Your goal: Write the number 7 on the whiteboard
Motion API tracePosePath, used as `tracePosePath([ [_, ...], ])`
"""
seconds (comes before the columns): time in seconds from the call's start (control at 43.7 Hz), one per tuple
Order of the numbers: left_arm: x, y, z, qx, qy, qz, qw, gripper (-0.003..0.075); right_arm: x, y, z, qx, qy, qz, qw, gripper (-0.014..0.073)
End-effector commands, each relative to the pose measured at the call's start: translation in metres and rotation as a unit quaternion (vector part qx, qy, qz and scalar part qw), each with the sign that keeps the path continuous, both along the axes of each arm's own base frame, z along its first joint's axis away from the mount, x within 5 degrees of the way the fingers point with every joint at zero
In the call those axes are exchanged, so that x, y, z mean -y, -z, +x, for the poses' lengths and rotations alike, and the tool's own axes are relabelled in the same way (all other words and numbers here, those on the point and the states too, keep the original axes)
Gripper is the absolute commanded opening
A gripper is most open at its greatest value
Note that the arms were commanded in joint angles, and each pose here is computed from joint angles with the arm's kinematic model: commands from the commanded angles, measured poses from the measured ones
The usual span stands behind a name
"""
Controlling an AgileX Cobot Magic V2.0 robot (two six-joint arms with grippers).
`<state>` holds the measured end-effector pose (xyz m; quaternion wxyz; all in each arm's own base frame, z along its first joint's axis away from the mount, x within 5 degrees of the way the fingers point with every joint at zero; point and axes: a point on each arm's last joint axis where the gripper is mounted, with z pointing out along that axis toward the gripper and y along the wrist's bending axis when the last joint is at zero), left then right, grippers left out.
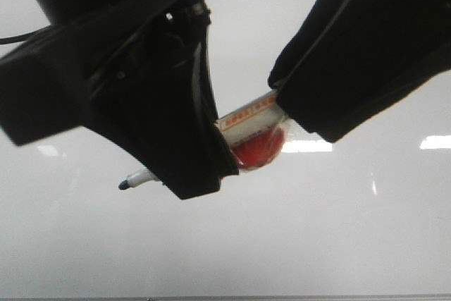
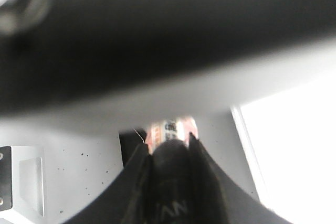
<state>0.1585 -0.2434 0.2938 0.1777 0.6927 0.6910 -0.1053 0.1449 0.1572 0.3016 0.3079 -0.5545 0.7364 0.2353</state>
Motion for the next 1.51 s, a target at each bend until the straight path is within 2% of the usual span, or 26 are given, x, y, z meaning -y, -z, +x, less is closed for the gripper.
tracePosePath([
  [0.0, -0.011, -0.038, 0.0, 0.033, -0.042, -0.073, 0.996, 0.0394, -0.001, -0.015, 0.0, 0.011, 0.009, 0.03, 0.999, -0.0064],
  [0.114, -0.037, -0.056, 0.001, 0.031, -0.092, -0.088, 0.991, 0.0387, 0.003, -0.016, 0.002, 0.01, 0.043, 0.021, 0.999, -0.0064],
  [0.206, -0.06, -0.068, -0.001, 0.041, -0.138, -0.114, 0.983, 0.0387, 0.01, -0.019, 0.005, 0.014, 0.079, -0.005, 0.997, -0.0064],
  [0.366, -0.098, -0.077, -0.014, 0.078, -0.182, -0.16, 0.967, 0.0387, 0.029, -0.046, 0.011, 0.014, 0.171, -0.035, 0.985, -0.0064],
  [0.434, -0.112, -0.075, -0.019, 0.085, -0.207, -0.173, 0.959, 0.0387, 0.038, -0.056, 0.013, 0.009, 0.214, -0.02, 0.977, -0.0064],
  [0.549, -0.127, -0.074, -0.021, 0.096, -0.266, -0.21, 0.936, 0.0387, 0.06, -0.062, 0.01, 0.013, 0.275, 0.004, 0.961, -0.0064],
  [0.732, -0.133, -0.07, -0.02, 0.103, -0.28, -0.214, 0.93, 0.0387, 0.096, -0.054, 0.003, 0.038, 0.374, 0.055, 0.925, -0.0066],
  [0.846, -0.133, -0.072, -0.019, 0.111, -0.281, -0.223, 0.927, 0.0387, 0.093, -0.058, 0.004, 0.035, 0.357, 0.103, 0.928, -0.0066],
  [0.892, -0.132, -0.073, -0.018, 0.113, -0.281, -0.225, 0.926, 0.0387, 0.09, -0.062, 0.009, 0.044, 0.356, 0.133, 0.924, -0.0066],
  [0.983, -0.132, -0.073, -0.018, 0.114, -0.282, -0.228, 0.925, 0.0387, 0.088, -0.065, 0.019, 0.06, 0.366, 0.163, 0.914, -0.0066],
  [1.12, -0.132, -0.073, -0.018, 0.115, -0.282, -0.228, 0.925, 0.0387, 0.086, -0.06, 0.038, 0.063, 0.381, 0.16, 0.908, -0.0066],
  [1.257, -0.132, -0.073, -0.018, 0.115, -0.282, -0.23, 0.924, 0.0387, 0.08, -0.06, 0.054, 0.047, 0.377, 0.152, 0.912, -0.0066],
  [1.486, -0.132, -0.074, -0.018, 0.116, -0.282, -0.231, 0.924, 0.0387, 0.06, -0.068, 0.079, 0.061, 0.355, 0.158, 0.919, -0.0067],
])
